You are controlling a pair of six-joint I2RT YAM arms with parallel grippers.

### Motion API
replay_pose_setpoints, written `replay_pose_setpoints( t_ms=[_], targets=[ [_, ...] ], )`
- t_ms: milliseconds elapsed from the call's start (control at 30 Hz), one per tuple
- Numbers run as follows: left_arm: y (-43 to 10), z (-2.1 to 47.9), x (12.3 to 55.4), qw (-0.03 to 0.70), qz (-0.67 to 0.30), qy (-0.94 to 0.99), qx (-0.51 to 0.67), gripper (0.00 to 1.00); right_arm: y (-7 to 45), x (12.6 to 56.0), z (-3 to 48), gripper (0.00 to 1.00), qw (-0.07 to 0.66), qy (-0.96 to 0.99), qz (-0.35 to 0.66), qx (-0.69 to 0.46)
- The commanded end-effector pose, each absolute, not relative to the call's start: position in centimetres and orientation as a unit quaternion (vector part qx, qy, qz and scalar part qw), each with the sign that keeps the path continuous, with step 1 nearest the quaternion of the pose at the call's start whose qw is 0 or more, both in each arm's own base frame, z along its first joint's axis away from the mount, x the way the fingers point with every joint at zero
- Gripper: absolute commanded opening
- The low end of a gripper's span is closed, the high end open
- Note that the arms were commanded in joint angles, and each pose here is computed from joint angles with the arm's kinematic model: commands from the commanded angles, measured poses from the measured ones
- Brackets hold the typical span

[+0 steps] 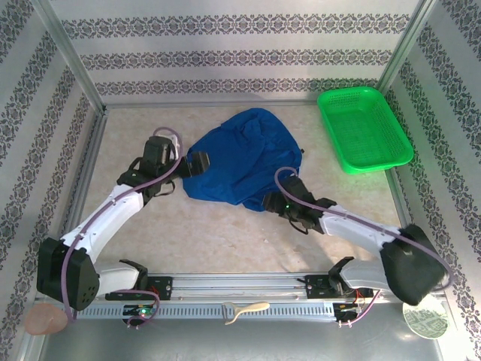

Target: Fold the inside-out t-shirt

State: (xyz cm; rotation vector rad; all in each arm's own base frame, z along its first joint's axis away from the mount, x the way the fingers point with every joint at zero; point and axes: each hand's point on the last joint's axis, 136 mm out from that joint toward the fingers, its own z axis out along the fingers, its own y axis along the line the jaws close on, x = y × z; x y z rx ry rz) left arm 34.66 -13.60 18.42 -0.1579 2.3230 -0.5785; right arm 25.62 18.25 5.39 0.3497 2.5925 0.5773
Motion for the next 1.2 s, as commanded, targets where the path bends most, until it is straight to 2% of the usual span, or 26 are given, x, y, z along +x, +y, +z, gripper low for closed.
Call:
replay_pose_setpoints(
  t_ms=[0, 267, 367, 400, 467, 533, 567, 600, 633, 667, 700, 733, 867, 1033, 1133, 1167],
  targets=[
    [-12.4, 14.8, 31.3, 0.290, -0.205, 0.930, -0.096, 1.00, 20.7, 26.7, 5.4, 0.69, 0.230, 0.934, 0.237, 0.133],
    [-12.6, 8.7, 30.7, 0.216, -0.195, 0.947, -0.133, 1.00, 22.4, 28.8, 4.2, 0.68, 0.228, 0.933, 0.239, 0.146],
    [-12.9, 7.2, 31.6, 0.206, -0.193, 0.949, -0.137, 1.00, 22.8, 29.3, 3.7, 0.62, 0.224, 0.930, 0.246, 0.155],
    [-13.0, 6.8, 32.0, 0.206, -0.190, 0.950, -0.137, 1.00, 22.9, 29.5, 3.5, 0.57, 0.223, 0.929, 0.250, 0.157],
    [-13.1, 5.6, 32.7, 0.201, -0.185, 0.951, -0.142, 1.00, 23.1, 29.8, 3.5, 0.38, 0.222, 0.927, 0.258, 0.158],
    [-13.4, 4.7, 34.0, 0.204, -0.185, 0.950, -0.144, 1.00, 23.2, 30.1, 4.0, 0.12, 0.220, 0.924, 0.271, 0.155],
    [-13.5, 4.4, 34.6, 0.206, -0.183, 0.951, -0.143, 0.97, 23.1, 30.2, 4.5, 0.00, 0.222, 0.922, 0.278, 0.154],
    [-13.6, 4.3, 35.5, 0.209, -0.182, 0.951, -0.138, 0.85, 23.0, 30.4, 5.3, 0.00, 0.226, 0.918, 0.289, 0.152],
    [-13.8, 4.8, 36.5, 0.215, -0.187, 0.950, -0.131, 0.64, 22.6, 30.4, 6.3, 0.00, 0.231, 0.913, 0.301, 0.152],
    [-13.7, 5.5, 37.2, 0.220, -0.191, 0.948, -0.127, 0.39, 22.4, 30.4, 7.4, 0.00, 0.235, 0.908, 0.312, 0.150],
    [-13.5, 6.7, 38.0, 0.227, -0.196, 0.946, -0.125, 0.08, 21.8, 30.3, 8.8, 0.00, 0.242, 0.902, 0.325, 0.152],
    [-13.1, 8.6, 38.7, 0.242, -0.199, 0.942, -0.122, 0.00, 21.2, 30.3, 10.3, 0.00, 0.248, 0.894, 0.340, 0.153],
    [-12.2, 17.2, 39.9, 0.287, -0.237, 0.923, -0.096, 0.00, 18.6, 29.4, 16.6, 0.00, 0.279, 0.866, 0.383, 0.157],
    [-11.9, 27.5, 38.9, 0.330, -0.269, 0.903, -0.048, 0.00, 15.9, 27.3, 23.5, 0.00, 0.323, 0.841, 0.407, 0.151],
    [-11.9, 30.6, 39.1, 0.349, -0.270, 0.897, -0.028, 0.00, 15.2, 26.6, 24.9, 0.00, 0.336, 0.835, 0.408, 0.152],
    [-12.0, 30.8, 39.5, 0.348, -0.270, 0.898, -0.023, 0.04, 15.1, 26.7, 24.7, 0.00, 0.335, 0.836, 0.405, 0.156]
  ],
)
